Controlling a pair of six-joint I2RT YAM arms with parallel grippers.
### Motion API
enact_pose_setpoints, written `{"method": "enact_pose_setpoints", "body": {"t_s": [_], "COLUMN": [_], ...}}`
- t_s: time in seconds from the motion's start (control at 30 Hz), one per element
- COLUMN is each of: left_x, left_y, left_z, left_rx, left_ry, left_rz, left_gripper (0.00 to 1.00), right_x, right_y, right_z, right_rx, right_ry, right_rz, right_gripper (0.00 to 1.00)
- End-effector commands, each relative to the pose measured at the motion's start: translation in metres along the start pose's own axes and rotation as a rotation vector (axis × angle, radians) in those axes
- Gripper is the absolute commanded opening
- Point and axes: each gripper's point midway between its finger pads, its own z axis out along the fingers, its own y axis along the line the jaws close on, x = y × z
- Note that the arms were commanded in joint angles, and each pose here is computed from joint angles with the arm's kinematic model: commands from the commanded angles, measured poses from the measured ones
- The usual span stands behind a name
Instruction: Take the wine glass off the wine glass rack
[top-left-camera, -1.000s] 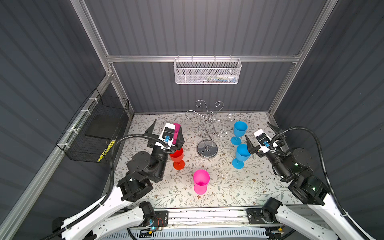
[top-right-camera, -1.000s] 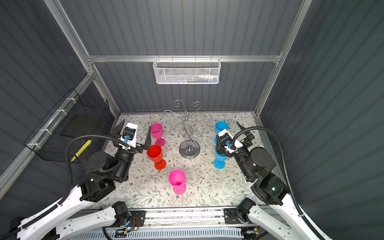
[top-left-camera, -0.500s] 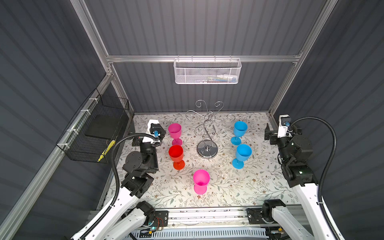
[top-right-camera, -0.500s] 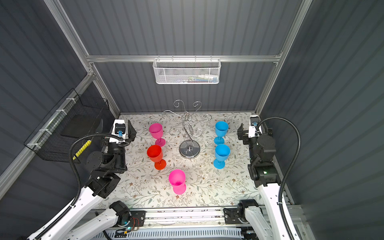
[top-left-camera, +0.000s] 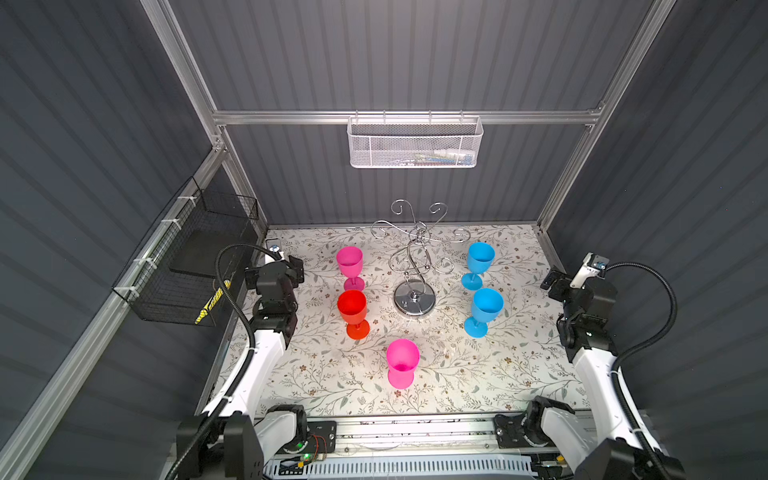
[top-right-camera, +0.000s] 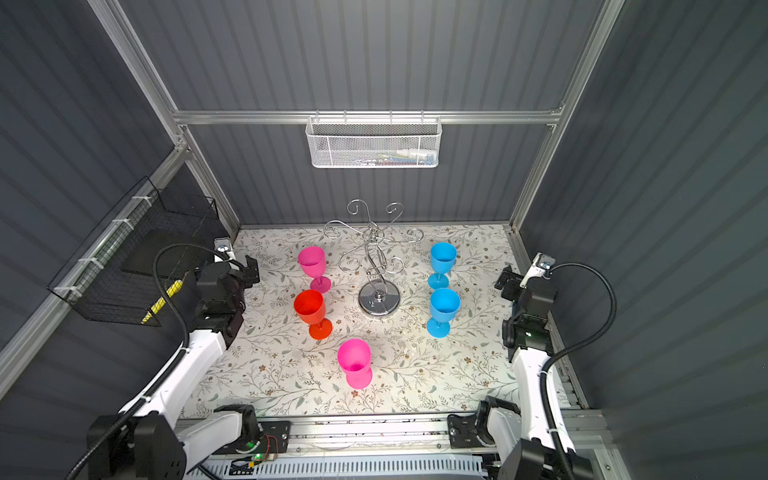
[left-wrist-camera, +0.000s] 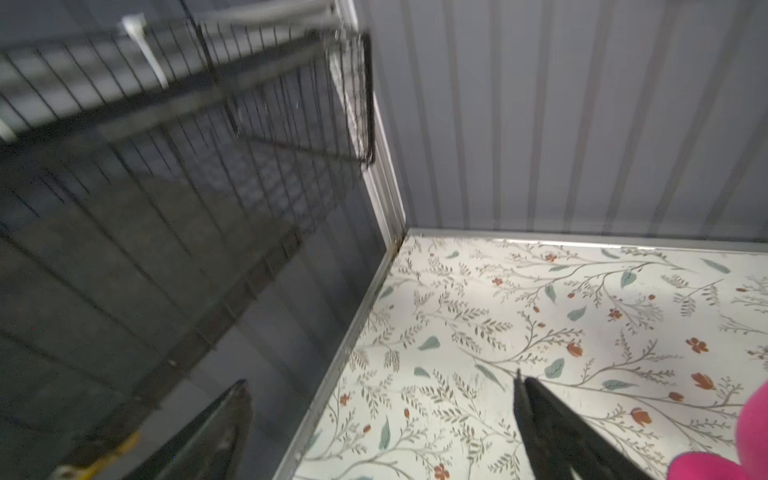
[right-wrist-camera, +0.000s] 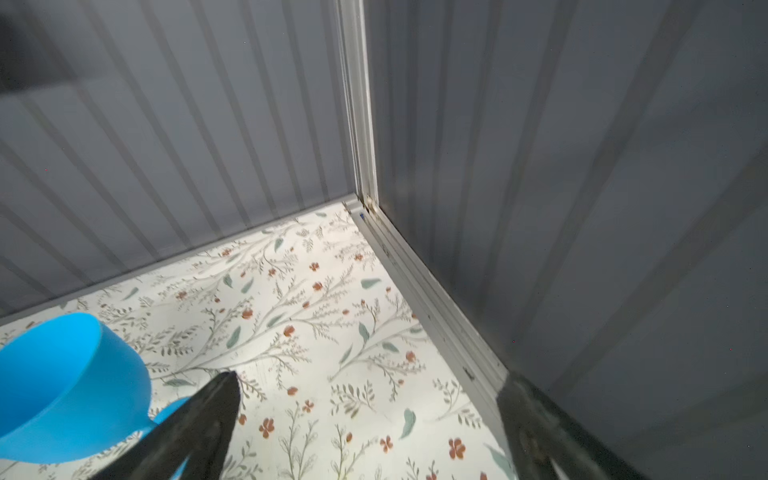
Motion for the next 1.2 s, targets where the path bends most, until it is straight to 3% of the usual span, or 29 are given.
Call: {"method": "enact_pose_setpoints", "body": {"t_s": [0.0,0.3,0.43,0.6,0.73,0.93,0.97,1.17], "left_x": [0.031,0.102,0.119,0.142,0.146,0.157,0.155,0.161], "left_y": [-0.006,-0.04,-0.043,-0.053,-0.063,-0.089,-0.091,-0.103], "left_z": [0.007,0.024,0.022,0.026,0.031,0.038,0.039,0.045], "left_rx": [0.047,0.163,0.166,0.197,0.236,0.358,0.36,0.406], "left_ry": [0.037,0.089,0.06,0.064,0.03,0.083,0.05,0.133], "left_rz": [-0.158,-0.171,-0.236,-0.237,-0.238,-0.177,-0.18,-0.136], "left_gripper": [1.0,1.0,1.0,1.0,1.0,1.0,1.0,1.0], "right_x": [0.017,0.069,0.08,0.092,0.089,0.089,0.091,0.099], "right_y": [0.001,0.016,0.034,0.056,0.07,0.074,0.073,0.082], "right_z": [0.006,0.017,0.018,0.028,0.034,0.04,0.042,0.049], "right_rx": [-0.022,-0.124,-0.173,-0.195,-0.201,-0.205,-0.205,-0.237], "right_ry": [-0.005,0.011,0.004,0.021,0.021,-0.007,-0.017,0.006], "right_rz": [0.111,0.201,0.148,0.067,-0.018,-0.048,-0.046,-0.071], "right_gripper": [0.99,0.99,0.99,0.99,0.99,0.99,0.99,0.99]}}
